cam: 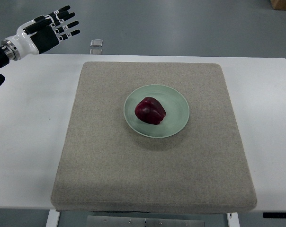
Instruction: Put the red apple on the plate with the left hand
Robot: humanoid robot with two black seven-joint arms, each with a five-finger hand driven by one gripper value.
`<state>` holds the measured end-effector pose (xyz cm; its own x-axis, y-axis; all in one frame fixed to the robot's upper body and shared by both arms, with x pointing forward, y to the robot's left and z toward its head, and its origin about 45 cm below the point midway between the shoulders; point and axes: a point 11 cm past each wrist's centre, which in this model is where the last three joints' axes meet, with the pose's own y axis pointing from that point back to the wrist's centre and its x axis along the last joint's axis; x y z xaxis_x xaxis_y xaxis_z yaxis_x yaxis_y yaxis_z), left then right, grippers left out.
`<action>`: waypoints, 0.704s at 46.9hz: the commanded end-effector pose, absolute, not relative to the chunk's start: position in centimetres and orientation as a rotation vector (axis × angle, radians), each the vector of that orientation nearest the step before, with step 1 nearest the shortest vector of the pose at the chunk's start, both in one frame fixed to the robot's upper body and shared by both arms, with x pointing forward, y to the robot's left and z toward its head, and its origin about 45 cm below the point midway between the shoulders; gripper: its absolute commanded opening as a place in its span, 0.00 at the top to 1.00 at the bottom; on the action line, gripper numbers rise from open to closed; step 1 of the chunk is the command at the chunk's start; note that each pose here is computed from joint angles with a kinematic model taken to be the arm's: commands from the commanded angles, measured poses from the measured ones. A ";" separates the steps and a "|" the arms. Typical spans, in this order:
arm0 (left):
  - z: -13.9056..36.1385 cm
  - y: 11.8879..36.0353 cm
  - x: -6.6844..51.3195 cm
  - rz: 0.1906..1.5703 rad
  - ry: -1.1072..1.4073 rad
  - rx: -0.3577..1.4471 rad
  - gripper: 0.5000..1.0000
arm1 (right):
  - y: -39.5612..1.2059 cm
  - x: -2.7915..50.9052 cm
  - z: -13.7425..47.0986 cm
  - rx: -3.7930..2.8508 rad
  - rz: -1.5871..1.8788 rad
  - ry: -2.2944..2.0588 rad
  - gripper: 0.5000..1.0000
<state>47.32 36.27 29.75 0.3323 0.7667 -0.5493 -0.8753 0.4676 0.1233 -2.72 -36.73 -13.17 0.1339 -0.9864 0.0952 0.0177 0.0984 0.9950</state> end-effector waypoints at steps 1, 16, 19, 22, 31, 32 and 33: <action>29.2 36.3 47.0 1.068 0.607 -0.209 0.00 | -36.7 -2.7 -13.2 1.180 -1.052 -1.138 0.07; 29.0 37.2 46.3 1.055 0.606 -0.249 0.00 | -36.8 -2.7 -13.2 1.179 -1.051 -1.140 0.07; 28.6 37.2 46.2 1.056 0.614 -0.247 0.00 | -36.7 -2.7 -13.2 1.180 -1.053 -1.140 0.07; 28.5 37.2 46.1 1.057 0.616 -0.247 0.00 | -36.8 -2.7 -13.2 1.179 -1.051 -1.139 0.07; 28.4 37.1 46.1 1.055 0.618 -0.245 0.00 | -36.0 -2.8 -13.3 1.202 -1.076 -1.123 0.07; 28.4 37.1 46.1 1.055 0.618 -0.245 0.00 | -35.8 -2.9 -13.3 1.205 -1.082 -1.119 0.07; 28.4 37.1 46.1 1.055 0.618 -0.245 0.00 | -35.7 -2.9 -13.4 1.207 -1.084 -1.117 0.07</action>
